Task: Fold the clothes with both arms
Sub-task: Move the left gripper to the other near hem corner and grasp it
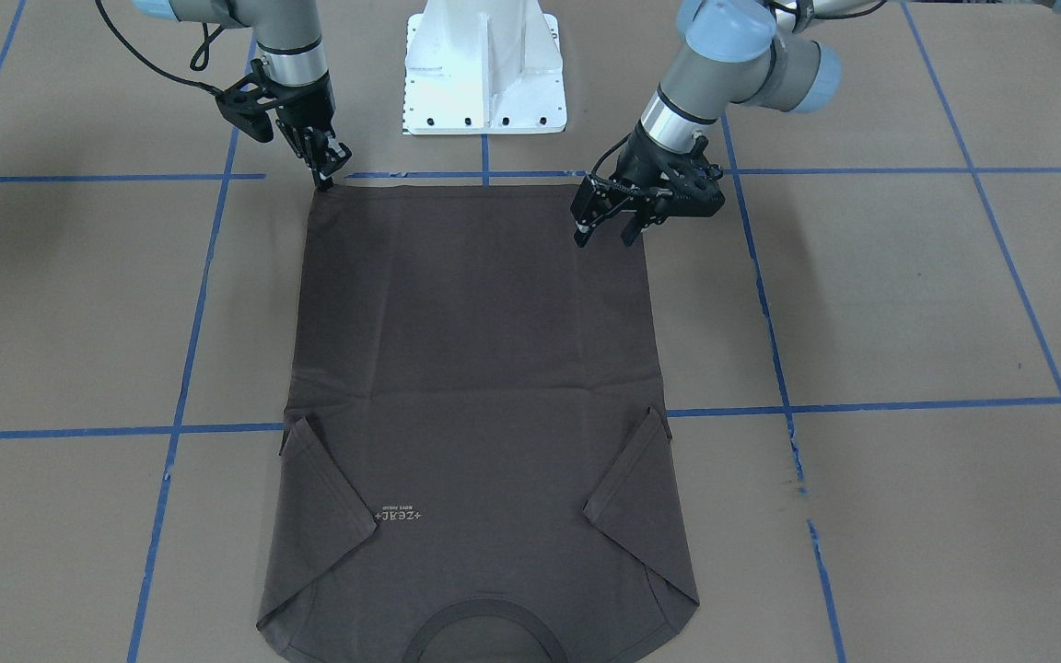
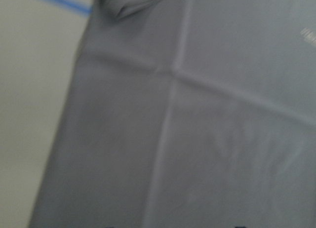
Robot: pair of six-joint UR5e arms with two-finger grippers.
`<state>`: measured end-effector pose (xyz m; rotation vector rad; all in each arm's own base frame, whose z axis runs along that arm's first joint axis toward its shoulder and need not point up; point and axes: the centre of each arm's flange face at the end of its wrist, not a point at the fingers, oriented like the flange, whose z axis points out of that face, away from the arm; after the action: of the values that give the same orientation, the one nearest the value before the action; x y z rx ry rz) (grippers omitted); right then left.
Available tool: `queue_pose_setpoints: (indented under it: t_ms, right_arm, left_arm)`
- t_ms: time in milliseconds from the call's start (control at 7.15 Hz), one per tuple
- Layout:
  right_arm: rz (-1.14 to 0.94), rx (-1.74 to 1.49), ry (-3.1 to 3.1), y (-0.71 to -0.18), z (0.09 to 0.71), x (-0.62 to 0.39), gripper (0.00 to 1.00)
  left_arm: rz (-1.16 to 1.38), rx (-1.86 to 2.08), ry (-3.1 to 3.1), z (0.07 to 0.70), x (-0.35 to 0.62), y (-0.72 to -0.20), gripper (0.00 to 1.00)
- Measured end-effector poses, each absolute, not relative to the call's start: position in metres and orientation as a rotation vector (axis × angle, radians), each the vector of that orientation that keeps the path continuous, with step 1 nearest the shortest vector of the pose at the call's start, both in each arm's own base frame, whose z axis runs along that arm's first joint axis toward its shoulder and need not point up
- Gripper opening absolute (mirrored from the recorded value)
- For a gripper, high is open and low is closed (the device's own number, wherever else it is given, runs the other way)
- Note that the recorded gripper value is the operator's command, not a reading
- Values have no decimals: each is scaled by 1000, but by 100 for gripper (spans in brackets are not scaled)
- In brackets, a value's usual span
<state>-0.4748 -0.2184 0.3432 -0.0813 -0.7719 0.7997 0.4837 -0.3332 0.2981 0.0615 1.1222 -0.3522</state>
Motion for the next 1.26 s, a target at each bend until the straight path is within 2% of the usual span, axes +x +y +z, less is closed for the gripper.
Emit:
queue_pose_setpoints:
  t_ms: [420,1259]
  right_arm:
    - [801,-84,-781,-219,339,-474,0]
    - [799,-84,-782,-218,339,-474,0]
  left_arm:
    - [-372,-9,951,307,501,-272,74]
    - [-373,-51,857,336,506,-243,64]
